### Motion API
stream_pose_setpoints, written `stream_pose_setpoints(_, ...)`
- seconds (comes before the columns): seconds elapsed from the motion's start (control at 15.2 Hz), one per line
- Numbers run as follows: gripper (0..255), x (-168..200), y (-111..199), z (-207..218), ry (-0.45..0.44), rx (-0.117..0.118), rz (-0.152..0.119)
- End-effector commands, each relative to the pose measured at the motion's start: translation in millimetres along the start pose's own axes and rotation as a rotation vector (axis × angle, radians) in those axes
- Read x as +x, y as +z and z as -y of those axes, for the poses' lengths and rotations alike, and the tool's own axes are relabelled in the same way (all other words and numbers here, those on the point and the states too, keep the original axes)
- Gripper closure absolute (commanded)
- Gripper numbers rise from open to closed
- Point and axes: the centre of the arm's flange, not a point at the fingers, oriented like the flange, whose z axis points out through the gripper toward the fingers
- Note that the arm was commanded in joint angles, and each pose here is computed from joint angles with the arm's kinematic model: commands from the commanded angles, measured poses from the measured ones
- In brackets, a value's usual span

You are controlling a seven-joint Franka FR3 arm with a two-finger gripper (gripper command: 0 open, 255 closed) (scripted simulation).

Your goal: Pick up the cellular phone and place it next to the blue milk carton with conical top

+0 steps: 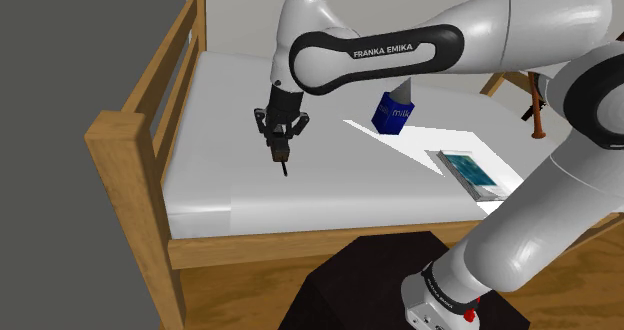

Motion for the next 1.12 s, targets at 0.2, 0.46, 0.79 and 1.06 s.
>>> stream_pose_setpoints(0.2,255,0,-27,0,0.000,0.000,0.000)
stream_pose_setpoints(0.46,255,-1,-48,0,0.000,0.000,0.000)
stream_pose_setpoints(0.79,255,-1,-74,0,0.000,0.000,0.000)
stream_pose_setpoints(1.06,255,-2,-95,0,0.000,0.000,0.000)
